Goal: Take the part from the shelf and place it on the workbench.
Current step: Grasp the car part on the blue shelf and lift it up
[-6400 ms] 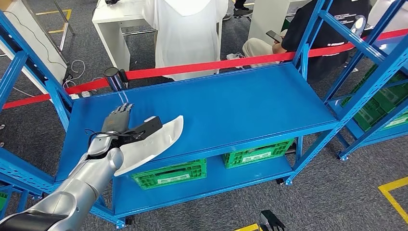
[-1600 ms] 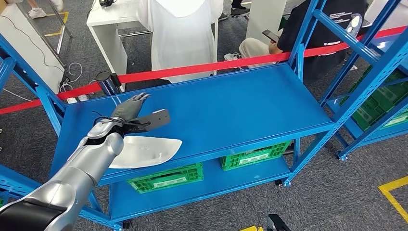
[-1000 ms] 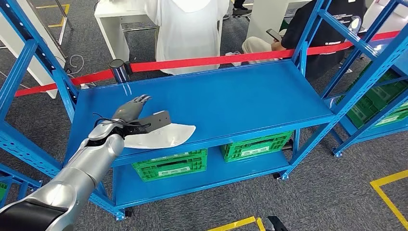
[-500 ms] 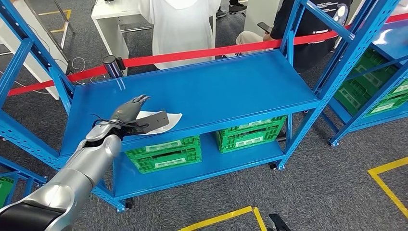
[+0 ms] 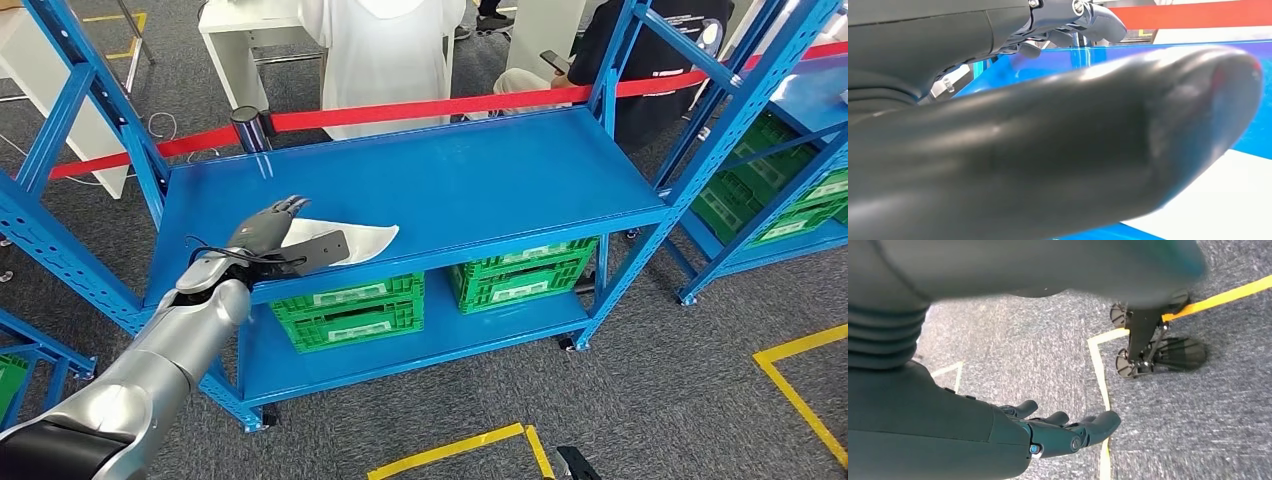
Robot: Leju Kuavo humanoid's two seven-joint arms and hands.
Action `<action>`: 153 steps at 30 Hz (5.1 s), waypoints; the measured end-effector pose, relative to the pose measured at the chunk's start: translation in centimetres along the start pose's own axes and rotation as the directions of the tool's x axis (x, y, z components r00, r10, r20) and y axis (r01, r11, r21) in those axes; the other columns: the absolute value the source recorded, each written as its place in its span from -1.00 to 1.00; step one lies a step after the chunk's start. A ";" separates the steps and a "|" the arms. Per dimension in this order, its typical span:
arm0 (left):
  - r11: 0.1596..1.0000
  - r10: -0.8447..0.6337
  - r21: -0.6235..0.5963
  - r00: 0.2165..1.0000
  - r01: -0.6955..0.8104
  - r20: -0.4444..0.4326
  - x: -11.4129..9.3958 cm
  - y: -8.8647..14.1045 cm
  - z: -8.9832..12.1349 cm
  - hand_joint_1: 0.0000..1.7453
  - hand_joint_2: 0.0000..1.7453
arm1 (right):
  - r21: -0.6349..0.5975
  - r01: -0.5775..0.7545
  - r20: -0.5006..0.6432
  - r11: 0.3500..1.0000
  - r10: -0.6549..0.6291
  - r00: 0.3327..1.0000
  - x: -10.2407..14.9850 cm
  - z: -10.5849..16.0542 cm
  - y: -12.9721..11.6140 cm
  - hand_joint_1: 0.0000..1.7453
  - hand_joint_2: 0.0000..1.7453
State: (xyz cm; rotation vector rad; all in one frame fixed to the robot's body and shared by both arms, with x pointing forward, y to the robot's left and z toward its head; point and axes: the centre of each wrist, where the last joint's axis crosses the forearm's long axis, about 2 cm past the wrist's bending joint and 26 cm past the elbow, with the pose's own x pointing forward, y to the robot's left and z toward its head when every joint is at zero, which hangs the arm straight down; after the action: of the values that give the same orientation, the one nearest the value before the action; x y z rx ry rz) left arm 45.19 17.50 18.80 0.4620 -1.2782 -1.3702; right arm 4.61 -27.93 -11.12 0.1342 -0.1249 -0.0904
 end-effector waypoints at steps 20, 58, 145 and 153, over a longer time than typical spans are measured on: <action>0.999 -0.033 -0.028 0.999 0.033 0.003 0.1 -0.9 0.0 -1.00 -1.00 | 0.001 0.016 -0.006 1.000 -0.016 1.000 -0.1 0.0 0.0 -1.00 -1.00; 0.995 0.027 0.099 0.999 -0.023 -0.041 -0.2 -1.4 0.1 -1.00 -1.00 | -0.001 -0.017 -0.003 1.000 0.017 1.000 -0.1 0.0 -0.1 -1.00 -1.00; 0.994 0.048 0.099 0.998 -0.045 -0.032 -2.3 -3.8 0.9 -1.00 -1.00 | -0.008 -0.032 -0.025 0.999 0.032 0.999 0.0 0.0 -0.3 -1.00 -1.00; 0.990 0.057 0.132 0.998 -0.056 -0.003 -2.5 -3.7 0.9 -1.00 -1.00 | -0.007 -0.038 -0.016 0.999 0.038 0.999 0.0 0.0 -0.3 -1.00 -1.00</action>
State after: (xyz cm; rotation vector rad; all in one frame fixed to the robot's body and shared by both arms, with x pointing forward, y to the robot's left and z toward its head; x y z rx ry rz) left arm 43.39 19.14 14.93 0.5173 -1.3715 -1.2407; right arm 4.55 -28.27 -11.13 0.1248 -0.1115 -0.0520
